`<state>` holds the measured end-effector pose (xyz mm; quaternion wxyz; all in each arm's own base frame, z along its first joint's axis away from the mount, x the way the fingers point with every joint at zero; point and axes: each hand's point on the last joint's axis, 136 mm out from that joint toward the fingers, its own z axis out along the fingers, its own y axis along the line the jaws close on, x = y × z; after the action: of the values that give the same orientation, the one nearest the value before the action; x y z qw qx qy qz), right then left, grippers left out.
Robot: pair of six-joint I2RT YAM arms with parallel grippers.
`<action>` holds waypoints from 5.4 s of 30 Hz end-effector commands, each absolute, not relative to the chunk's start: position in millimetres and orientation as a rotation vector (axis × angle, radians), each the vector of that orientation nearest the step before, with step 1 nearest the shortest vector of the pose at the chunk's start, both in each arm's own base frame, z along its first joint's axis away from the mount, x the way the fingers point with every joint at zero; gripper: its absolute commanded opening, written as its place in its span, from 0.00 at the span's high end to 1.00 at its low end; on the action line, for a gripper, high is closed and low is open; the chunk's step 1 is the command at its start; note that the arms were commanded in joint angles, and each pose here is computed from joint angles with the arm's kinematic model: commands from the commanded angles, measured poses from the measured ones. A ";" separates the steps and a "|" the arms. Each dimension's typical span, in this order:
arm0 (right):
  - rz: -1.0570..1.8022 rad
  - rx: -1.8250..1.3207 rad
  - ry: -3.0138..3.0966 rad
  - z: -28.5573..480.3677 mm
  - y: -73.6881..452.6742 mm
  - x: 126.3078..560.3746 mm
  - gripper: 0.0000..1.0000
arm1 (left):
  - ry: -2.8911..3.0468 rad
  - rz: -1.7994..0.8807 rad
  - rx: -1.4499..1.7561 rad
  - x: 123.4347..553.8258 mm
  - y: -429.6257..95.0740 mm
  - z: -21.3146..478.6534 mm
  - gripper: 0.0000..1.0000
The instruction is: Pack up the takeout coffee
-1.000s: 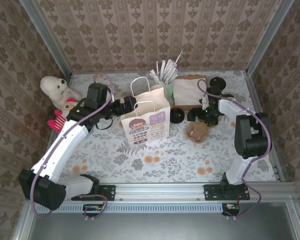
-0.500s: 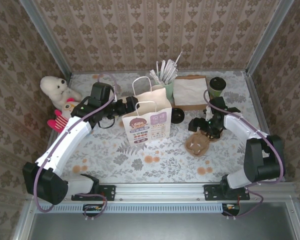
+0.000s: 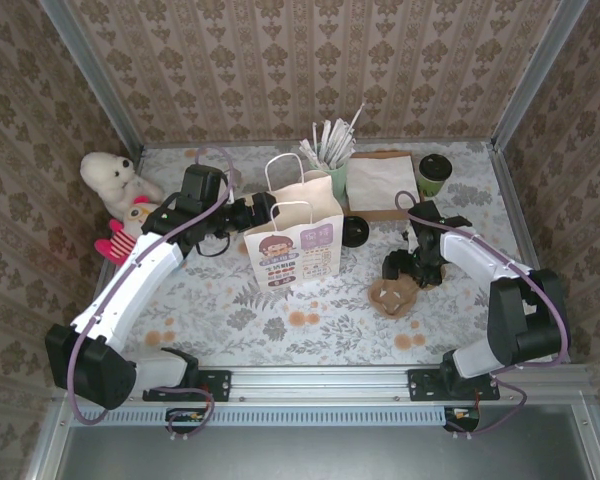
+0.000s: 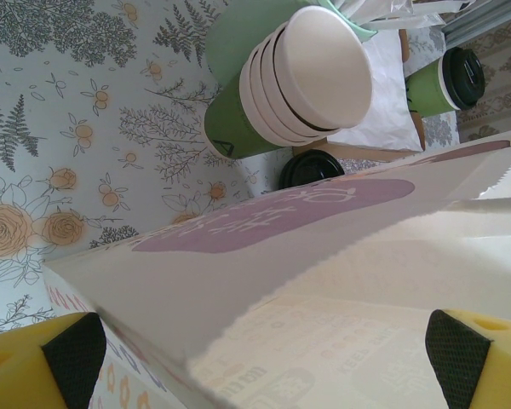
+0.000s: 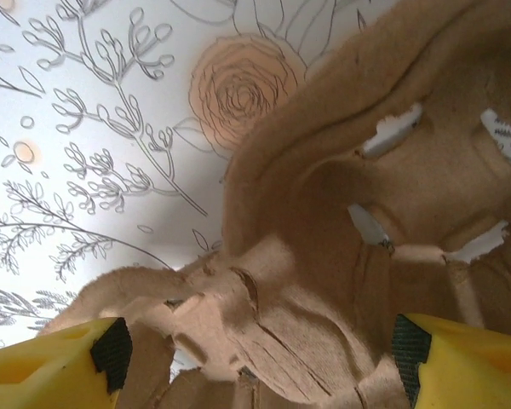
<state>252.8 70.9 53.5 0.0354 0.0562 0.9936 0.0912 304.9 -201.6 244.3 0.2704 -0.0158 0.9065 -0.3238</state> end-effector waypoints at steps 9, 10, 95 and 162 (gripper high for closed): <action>0.060 0.157 3.172 45.3 61.2 240.2 0.24 | 2.426 -0.887 -0.034 307.7 -204.6 248.2 0.00; 0.054 0.167 3.167 44.6 62.4 243.0 0.24 | 2.426 -0.885 -0.036 308.3 -204.4 247.9 0.00; 0.290 0.035 2.673 198.8 100.6 290.5 0.55 | 2.025 -0.684 0.677 341.8 -223.9 346.2 0.00; 0.836 -0.105 2.689 274.9 237.6 303.0 0.56 | 1.973 -1.346 0.858 324.3 -337.9 380.4 0.81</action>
<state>302.0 254.1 283.8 0.1489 -0.0375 0.9185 0.3643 328.4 -334.0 363.8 0.2919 0.3122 0.7606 -0.4886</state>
